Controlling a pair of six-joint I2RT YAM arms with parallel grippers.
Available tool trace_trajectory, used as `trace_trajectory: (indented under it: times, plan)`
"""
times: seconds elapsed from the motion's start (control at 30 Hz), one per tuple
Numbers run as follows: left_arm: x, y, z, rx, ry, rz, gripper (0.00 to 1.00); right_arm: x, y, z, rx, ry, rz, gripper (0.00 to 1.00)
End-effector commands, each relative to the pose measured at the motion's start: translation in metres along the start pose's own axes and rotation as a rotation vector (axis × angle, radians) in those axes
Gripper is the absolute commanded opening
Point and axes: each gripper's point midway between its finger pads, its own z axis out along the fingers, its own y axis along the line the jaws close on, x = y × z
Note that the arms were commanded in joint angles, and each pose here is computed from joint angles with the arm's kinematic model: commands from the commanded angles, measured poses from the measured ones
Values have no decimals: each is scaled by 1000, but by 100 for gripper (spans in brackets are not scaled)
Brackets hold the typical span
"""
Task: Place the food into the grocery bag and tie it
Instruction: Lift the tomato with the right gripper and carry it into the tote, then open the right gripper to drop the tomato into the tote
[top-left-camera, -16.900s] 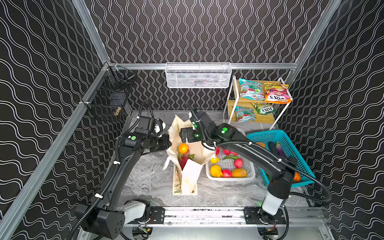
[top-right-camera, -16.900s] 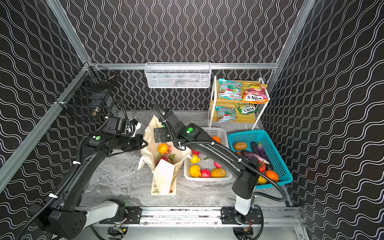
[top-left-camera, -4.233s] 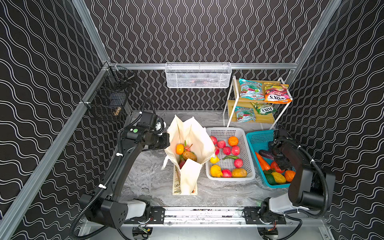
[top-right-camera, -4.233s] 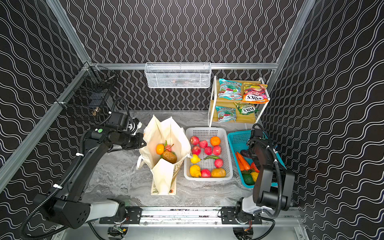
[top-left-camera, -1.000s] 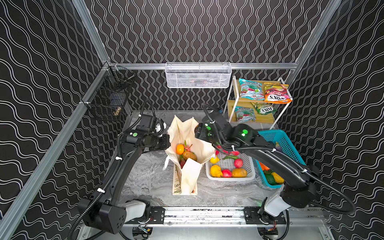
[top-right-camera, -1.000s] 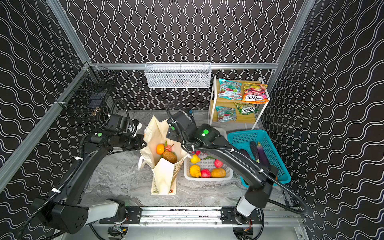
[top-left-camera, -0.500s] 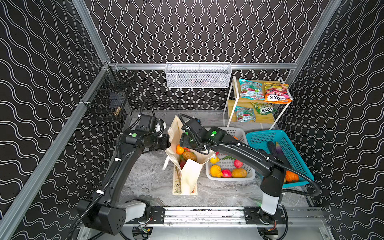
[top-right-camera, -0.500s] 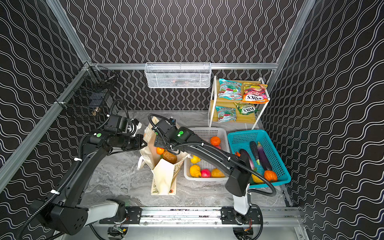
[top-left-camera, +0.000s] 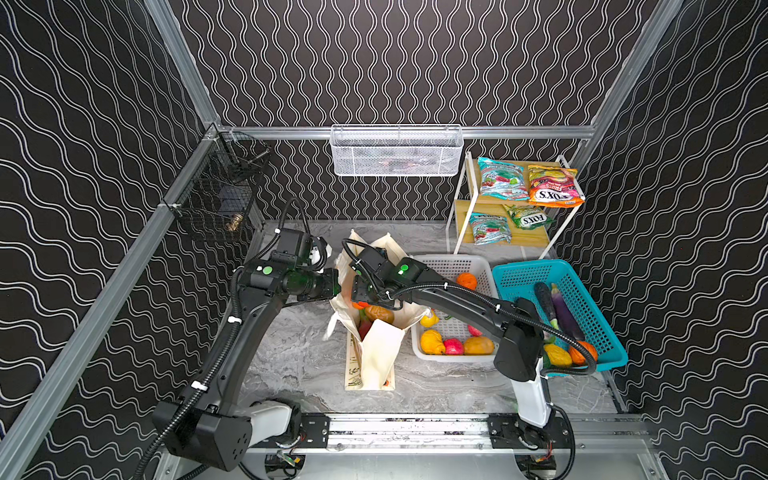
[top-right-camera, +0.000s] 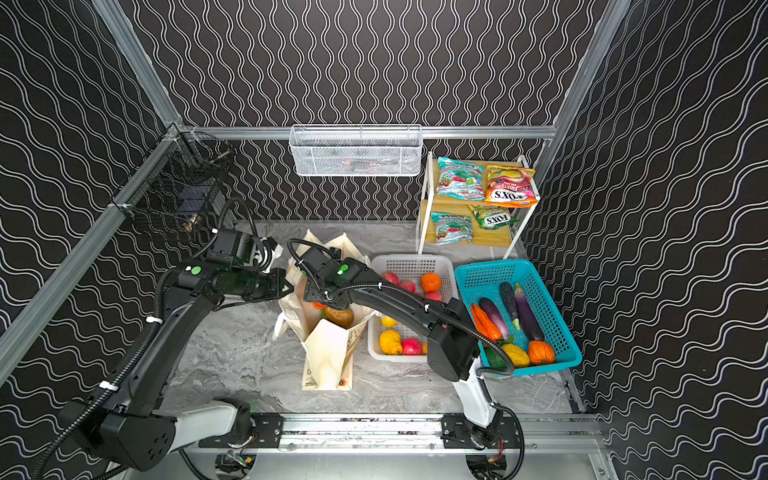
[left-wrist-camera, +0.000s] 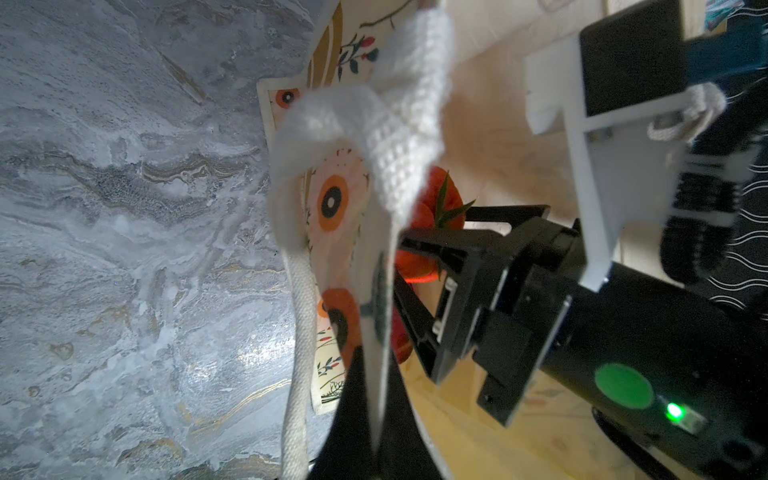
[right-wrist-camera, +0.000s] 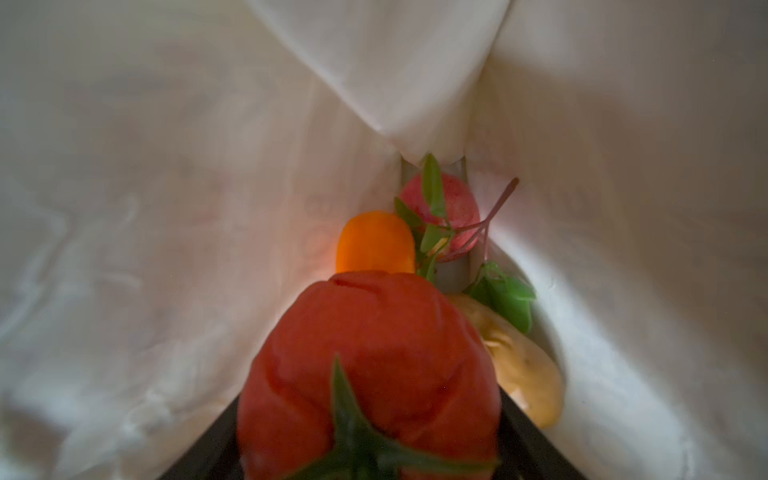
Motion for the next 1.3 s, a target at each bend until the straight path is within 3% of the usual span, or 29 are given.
trace_trajectory:
  times: [0.0, 0.77, 1.0, 1.17, 1.27]
  plan:
    - [0, -2, -3, 7, -3, 5, 0, 2, -4, 15, 7, 25, -2, 70]
    - [-1, -1, 0, 11, -10, -4, 0, 30, -42, 96, 89, 171, 15, 75]
    - [-1, 0, 3, 10, -9, -7, 0, 38, -52, 107, 118, 191, 19, 84]
    - [-1, 0, 5, 13, -7, -10, 0, 37, -52, 103, 111, 186, 18, 99]
    - [-1, 0, 7, 13, -6, -13, 0, 35, -53, 99, 110, 180, 15, 99]
